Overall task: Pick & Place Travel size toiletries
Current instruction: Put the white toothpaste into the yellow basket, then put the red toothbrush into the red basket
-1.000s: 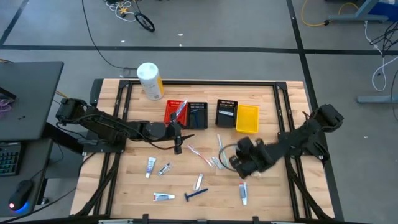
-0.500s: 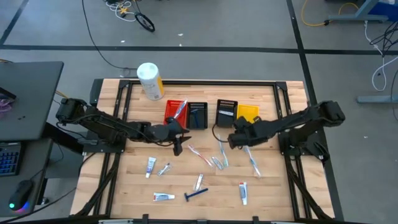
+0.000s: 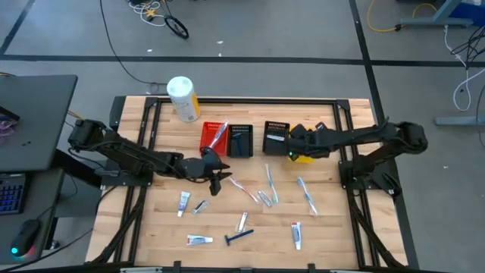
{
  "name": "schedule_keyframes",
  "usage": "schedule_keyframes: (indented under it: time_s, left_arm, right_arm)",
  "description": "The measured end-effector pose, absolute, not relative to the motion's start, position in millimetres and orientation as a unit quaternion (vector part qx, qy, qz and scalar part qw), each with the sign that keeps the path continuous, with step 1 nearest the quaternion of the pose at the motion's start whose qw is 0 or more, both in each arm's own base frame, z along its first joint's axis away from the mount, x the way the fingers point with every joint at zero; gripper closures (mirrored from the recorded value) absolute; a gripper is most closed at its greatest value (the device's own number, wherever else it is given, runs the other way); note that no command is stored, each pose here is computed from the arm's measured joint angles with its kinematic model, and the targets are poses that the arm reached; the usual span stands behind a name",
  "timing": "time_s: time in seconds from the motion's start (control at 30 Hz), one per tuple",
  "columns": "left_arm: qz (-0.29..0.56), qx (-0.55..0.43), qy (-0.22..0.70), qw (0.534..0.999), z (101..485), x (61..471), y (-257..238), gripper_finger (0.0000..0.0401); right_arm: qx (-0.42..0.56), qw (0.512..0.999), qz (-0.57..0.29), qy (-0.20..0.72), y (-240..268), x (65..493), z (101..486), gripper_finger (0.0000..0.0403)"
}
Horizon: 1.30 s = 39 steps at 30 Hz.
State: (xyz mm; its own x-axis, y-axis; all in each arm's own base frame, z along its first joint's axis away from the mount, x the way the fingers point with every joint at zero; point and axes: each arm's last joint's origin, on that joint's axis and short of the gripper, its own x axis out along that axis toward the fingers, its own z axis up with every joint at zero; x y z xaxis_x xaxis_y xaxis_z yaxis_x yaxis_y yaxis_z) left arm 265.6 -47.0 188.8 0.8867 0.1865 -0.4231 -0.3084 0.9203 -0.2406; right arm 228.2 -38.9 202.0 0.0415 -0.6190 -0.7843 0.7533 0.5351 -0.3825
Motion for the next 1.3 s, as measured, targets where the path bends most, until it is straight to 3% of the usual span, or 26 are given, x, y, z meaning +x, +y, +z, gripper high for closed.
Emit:
schedule_keyframes:
  time_s: [0.53,1.03,1.3]
  left_arm:
    - [0.143,-0.182,0.188,0.954,189.3,262.8,-58.1,0.0255]
    - [0.159,-0.193,0.179,0.952,189.3,261.6,-60.8,0.0255]
    - [0.159,-0.193,0.180,0.951,189.2,261.6,-60.7,0.0255]
  right_arm:
    - [0.097,0.725,-0.378,0.568,-80.0,215.0,170.1,0.0301]
    - [0.089,0.738,-0.351,0.570,-82.1,217.3,170.3,0.0247]
    - [0.098,0.724,-0.351,0.585,-78.2,222.1,190.0,0.0242]
